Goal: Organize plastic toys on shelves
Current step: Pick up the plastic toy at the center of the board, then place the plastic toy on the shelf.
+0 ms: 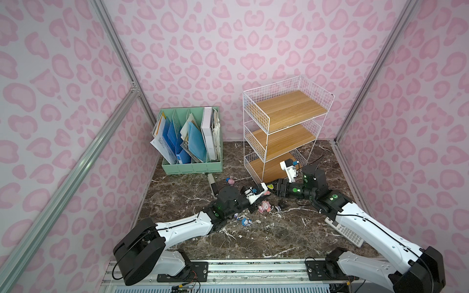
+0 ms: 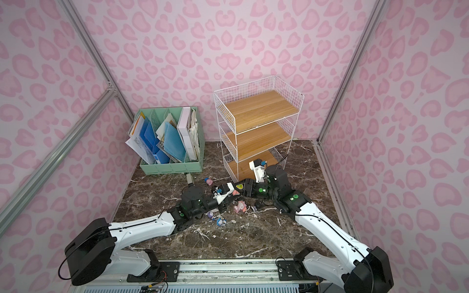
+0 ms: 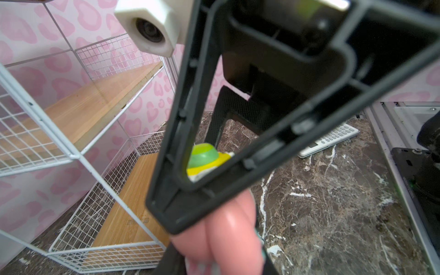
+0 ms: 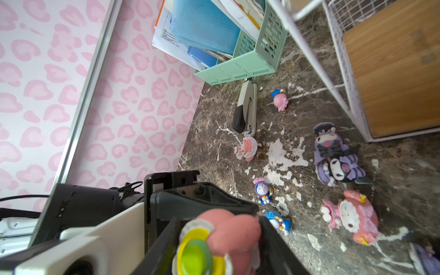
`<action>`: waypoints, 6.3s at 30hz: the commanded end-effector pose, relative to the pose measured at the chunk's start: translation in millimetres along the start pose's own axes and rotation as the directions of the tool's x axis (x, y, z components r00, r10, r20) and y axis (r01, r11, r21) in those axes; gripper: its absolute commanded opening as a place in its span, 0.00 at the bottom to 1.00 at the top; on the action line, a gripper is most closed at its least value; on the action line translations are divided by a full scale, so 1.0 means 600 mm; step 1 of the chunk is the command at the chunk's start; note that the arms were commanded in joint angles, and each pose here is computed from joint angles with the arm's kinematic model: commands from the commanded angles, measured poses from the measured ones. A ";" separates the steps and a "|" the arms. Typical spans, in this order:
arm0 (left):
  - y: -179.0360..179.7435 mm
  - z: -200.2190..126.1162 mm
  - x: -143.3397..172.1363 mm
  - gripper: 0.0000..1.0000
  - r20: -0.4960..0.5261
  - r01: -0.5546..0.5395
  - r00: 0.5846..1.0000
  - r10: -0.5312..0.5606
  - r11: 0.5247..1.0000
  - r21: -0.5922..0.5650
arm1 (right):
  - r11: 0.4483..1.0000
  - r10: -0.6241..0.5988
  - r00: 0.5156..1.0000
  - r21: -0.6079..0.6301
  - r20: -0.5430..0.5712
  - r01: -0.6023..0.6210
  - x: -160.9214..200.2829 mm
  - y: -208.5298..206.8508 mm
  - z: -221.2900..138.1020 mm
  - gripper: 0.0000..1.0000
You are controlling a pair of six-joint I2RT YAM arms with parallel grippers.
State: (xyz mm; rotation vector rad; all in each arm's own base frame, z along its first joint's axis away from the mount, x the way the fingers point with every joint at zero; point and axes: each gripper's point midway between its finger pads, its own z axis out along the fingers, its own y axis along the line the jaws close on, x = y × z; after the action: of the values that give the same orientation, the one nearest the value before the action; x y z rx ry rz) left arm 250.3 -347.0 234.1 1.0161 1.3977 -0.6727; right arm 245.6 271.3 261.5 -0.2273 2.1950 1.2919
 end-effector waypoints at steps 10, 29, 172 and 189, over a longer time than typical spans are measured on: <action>0.011 -0.028 -0.046 0.00 -0.059 0.316 0.949 -0.311 0.944 0.100 | 0.746 -0.657 0.709 0.085 0.254 0.661 -0.067 0.094 -0.076 0.79; 0.010 -0.048 -0.072 0.00 -0.036 0.325 0.946 -0.323 0.939 0.113 | 0.719 -0.695 0.711 0.088 0.103 0.690 -0.036 0.094 0.003 0.80; 0.187 -0.115 -0.121 0.99 -0.082 0.479 0.855 -0.512 0.840 -0.256 | 0.648 -0.752 0.637 0.364 0.170 0.669 -0.460 0.136 -0.017 0.80; 0.176 -0.146 0.000 0.98 -0.159 0.505 0.782 -0.603 0.762 -0.405 | 0.633 -0.765 0.595 0.451 0.246 0.629 -0.396 0.149 -0.133 0.91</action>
State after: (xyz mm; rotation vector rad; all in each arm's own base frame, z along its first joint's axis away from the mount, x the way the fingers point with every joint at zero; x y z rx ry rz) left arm 303.7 -233.9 281.1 0.4562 1.9700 -0.7406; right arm 382.0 231.0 483.1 -0.6359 1.6531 0.4744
